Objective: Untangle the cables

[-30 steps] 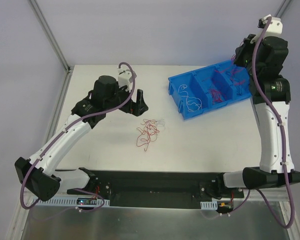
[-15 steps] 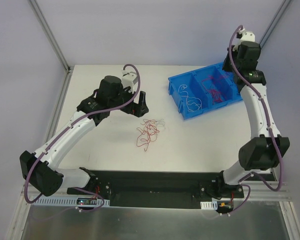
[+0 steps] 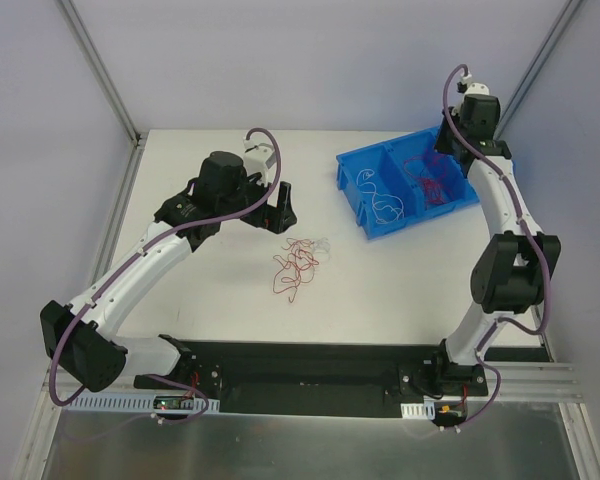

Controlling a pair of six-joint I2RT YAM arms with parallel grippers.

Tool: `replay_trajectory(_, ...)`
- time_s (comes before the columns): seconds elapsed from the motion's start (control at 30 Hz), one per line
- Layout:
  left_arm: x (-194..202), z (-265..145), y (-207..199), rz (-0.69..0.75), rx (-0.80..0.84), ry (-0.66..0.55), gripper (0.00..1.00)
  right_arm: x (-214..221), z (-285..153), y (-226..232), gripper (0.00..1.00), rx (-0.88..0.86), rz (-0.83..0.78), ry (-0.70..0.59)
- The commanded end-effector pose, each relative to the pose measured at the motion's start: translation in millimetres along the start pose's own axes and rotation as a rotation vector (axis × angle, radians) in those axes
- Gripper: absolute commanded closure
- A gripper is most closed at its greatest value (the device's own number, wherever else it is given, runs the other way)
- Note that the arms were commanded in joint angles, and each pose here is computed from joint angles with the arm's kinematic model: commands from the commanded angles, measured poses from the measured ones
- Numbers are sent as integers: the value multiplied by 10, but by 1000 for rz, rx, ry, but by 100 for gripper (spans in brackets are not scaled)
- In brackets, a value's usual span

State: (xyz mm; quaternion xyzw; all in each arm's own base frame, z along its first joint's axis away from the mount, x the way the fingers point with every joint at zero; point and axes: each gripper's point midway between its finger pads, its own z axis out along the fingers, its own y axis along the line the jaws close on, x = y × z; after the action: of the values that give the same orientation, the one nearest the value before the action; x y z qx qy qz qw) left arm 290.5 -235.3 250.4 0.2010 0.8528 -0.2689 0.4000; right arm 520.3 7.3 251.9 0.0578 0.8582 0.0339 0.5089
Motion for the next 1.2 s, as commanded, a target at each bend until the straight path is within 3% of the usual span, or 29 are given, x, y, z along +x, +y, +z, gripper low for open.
replay_trajectory(0.0, -113, -15, -42, 28, 6, -30, 5, -18, 192, 27, 100, -13, 13, -16)
replay_trajectory(0.43, -81, 4, -38, 23, 5, -21, 5, 601, 832, -91, 99, 41, 23, 212)
replay_trajectory(0.57, -71, 18, -46, 16, 11, -18, 5, 508, 751, -6, 86, 2, 17, 227)
replay_trajectory(0.73, -53, 37, -59, 11, 22, -17, 4, 305, 454, -15, 62, 24, 15, 239)
replay_trajectory(0.87, -68, 2, -102, 3, 39, -24, 4, 283, 59, -45, 50, 59, 39, 242)
replay_trajectory(0.93, -88, -25, -150, -8, 59, -30, 4, 478, -172, 41, 47, 39, 59, 274)
replay_trajectory(1.17, -40, 28, -229, -63, 102, -8, 4, 1378, -1037, 1039, 36, -235, 60, 235)
